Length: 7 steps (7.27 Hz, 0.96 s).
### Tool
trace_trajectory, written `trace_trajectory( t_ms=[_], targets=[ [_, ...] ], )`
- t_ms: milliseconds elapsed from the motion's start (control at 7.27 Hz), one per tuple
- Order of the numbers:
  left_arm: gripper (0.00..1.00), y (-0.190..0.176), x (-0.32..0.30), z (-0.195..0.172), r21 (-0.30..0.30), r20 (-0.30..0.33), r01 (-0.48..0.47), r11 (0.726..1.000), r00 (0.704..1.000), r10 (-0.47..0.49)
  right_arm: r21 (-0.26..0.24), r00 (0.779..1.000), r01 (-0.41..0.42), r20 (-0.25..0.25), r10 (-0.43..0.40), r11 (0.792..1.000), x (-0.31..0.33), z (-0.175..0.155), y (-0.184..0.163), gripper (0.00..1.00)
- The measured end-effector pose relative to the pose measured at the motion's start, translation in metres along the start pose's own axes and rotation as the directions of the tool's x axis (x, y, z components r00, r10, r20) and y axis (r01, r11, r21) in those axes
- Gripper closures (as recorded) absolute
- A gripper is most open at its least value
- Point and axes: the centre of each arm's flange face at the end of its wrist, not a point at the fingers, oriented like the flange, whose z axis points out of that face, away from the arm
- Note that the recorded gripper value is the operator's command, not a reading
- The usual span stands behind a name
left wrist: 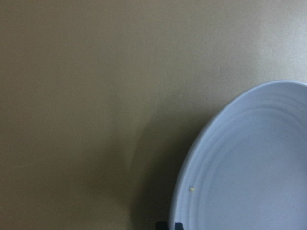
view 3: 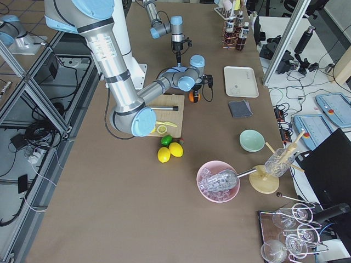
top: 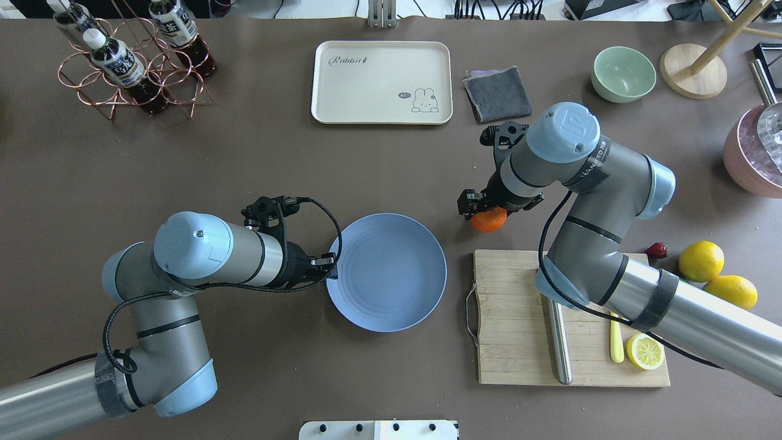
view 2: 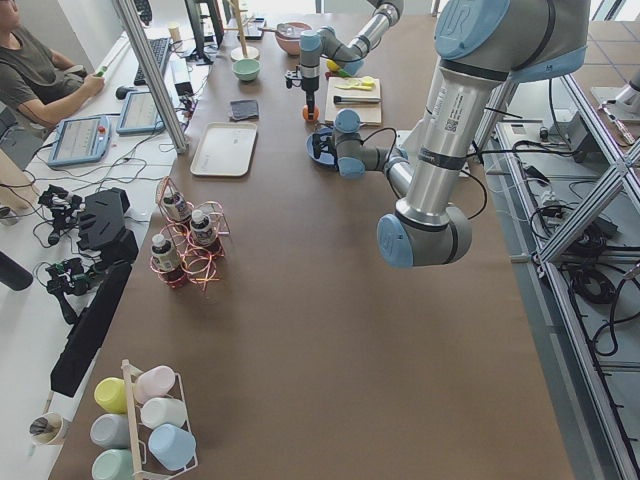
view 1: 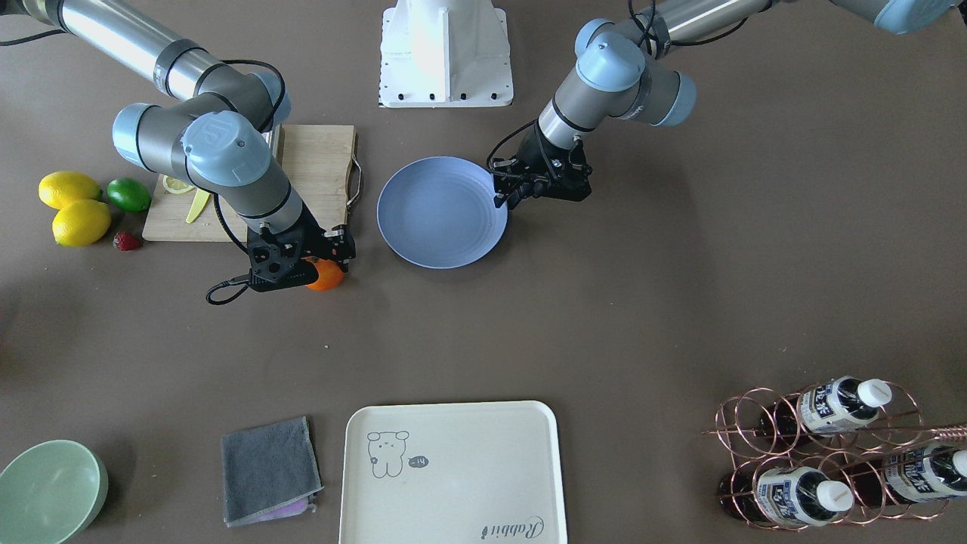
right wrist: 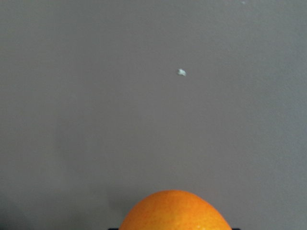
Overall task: Pick orange to plate
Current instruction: 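Carry the orange with the right gripper over the blue plate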
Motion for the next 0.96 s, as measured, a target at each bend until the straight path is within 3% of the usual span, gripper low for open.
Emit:
trace_trajectory(
  t_ms=[413, 688, 963],
  targets=[
    [0.03, -0.039, -0.021, -0.028, 0.036, 0.006, -0.002, 0.999, 1.000, 0.002, 0.015, 0.996, -0.064, 0.063, 0.063, 0.998, -0.081, -0.033, -0.008, 1.00],
    [0.03, -0.074, -0.061, -0.049, 0.042, 0.046, -0.032, 0.999, 0.998, 0.030, 0.018, 0.996, -0.063, 0.061, 0.061, 0.998, -0.135, -0.017, 0.027, 1.00],
    [0.03, -0.084, -0.084, -0.051, 0.046, 0.080, -0.037, 0.998, 0.996, 0.034, 0.012, 0.998, -0.042, 0.043, 0.042, 0.999, -0.164, 0.009, 0.067, 1.00]
  ],
)
